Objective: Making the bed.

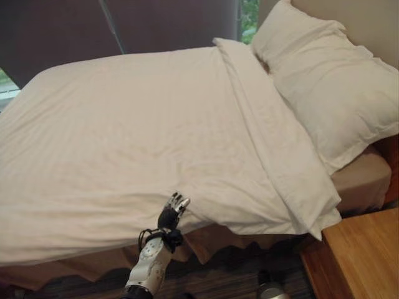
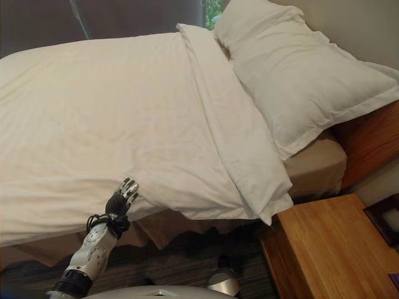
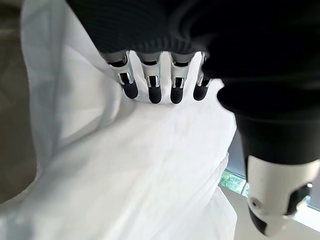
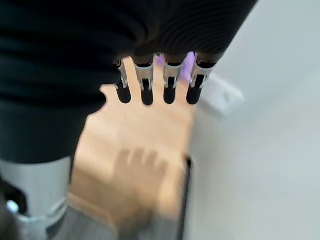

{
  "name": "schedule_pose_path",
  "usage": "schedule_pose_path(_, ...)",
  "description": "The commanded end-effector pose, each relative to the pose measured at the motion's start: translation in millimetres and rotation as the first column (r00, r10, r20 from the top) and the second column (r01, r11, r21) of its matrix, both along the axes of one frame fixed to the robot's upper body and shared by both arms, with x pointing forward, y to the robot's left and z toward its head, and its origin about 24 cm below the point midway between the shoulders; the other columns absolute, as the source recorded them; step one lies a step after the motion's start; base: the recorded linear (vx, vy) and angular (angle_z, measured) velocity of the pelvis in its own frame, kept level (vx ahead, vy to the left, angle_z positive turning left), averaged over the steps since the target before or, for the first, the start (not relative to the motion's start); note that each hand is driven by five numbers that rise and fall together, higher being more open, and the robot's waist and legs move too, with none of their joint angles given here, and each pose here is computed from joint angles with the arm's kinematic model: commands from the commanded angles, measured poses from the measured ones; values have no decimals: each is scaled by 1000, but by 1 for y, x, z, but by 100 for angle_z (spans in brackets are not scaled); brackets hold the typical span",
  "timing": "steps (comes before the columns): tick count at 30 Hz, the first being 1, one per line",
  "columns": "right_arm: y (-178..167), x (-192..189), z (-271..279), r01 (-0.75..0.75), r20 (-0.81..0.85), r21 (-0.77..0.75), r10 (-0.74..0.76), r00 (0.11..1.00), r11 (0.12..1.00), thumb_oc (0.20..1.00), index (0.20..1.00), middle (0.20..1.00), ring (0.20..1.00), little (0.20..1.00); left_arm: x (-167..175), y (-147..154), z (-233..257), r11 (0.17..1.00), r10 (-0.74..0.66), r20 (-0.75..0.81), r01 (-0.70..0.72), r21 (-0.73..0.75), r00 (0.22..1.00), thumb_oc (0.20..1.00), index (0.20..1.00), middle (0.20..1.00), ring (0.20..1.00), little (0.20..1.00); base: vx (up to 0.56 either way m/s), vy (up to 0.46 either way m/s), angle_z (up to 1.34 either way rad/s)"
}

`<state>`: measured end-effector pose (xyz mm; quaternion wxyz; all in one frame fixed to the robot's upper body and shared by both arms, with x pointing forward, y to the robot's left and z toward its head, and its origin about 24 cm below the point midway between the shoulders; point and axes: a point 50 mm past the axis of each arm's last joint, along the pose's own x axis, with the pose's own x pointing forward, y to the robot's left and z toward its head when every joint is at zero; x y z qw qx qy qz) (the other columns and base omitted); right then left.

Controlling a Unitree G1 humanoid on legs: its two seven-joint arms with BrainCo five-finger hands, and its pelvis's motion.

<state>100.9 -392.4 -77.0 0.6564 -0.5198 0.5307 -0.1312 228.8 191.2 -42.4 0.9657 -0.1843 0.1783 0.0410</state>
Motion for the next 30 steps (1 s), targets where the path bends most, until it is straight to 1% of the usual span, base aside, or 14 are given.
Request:
schedule_pose_path(1,8,100,75,-91,524,-87,124,843,992,200,200,200,200,200,18,5,31,999,34,152,-36,12,988,1000,1000,1000,1000,1000,51,5,14)
schedule_pose_path(3,22,125,109,-122,714,-94,152,683,988,200,200,200,200,200,18,3,29,999,40,144,-45,29,989,1000,1000,1000,1000,1000,25,14,3)
schedule_pose_path(4,22,125,110,-121,714,-93,151,683,988,200,200,200,200,200,19,3,30,999,39,145,-44,30,989,1000,1000,1000,1000,1000,13,19,-20)
schedule_pose_path(5,44,148,141,-188,854,-78,163,493,979,200,200,200,200,200,21,2,29,998,38,141,-44,42,989,1000,1000,1000,1000,1000,22,26,-13)
schedule_pose_path(6,57,156,150,-228,911,-28,118,395,973,200,200,200,200,200,22,0,29,998,35,140,-41,42,990,1000,1000,1000,1000,1000,20,25,6)
schedule_pose_path(7,58,156,150,-228,912,-26,117,394,973,200,200,200,200,200,23,0,29,998,35,141,-41,43,989,1000,1000,1000,1000,1000,18,6,9)
schedule_pose_path(11,101,177,171,-427,972,235,-219,88,873,200,200,200,200,200,29,-1,33,999,37,156,-42,24,987,1000,1000,1000,1000,1000,23,3,-13)
schedule_pose_path(12,101,177,171,-428,972,236,-221,87,872,200,200,200,200,200,29,-1,33,999,38,157,-42,25,987,1000,1000,1000,1000,1000,38,-4,-14)
schedule_pose_path(13,118,185,174,-521,905,362,-425,-1,773,200,200,200,200,200,32,-4,35,999,32,161,-34,7,986,1000,1000,1000,1000,1000,34,-21,-13)
schedule_pose_path(14,131,192,176,-601,820,439,-571,-35,668,200,200,200,200,200,32,-4,34,999,33,159,-33,-4,987,1000,1000,1000,1000,1000,58,-21,-5)
schedule_pose_path(17,151,205,168,-681,605,564,-795,-43,467,200,200,200,200,200,33,-8,30,999,29,148,-23,-40,989,1000,1000,1000,1000,1000,50,-21,-5)
schedule_pose_path(20,163,217,162,-711,464,614,-885,-27,343,200,200,200,200,200,36,-10,25,997,40,131,-30,-72,991,1000,1000,1000,1000,1000,52,-43,6)
schedule_pose_path(26,166,245,186,-735,407,602,-912,-54,312,200,200,200,200,200,54,-14,34,992,54,162,-35,-120,985,1000,1000,1000,1000,1000,-21,-49,12)
schedule_pose_path(30,166,254,176,-685,459,651,-889,14,326,200,200,200,200,200,56,-15,31,989,57,154,-35,-144,986,1000,1000,1000,1000,1000,-85,-23,4)
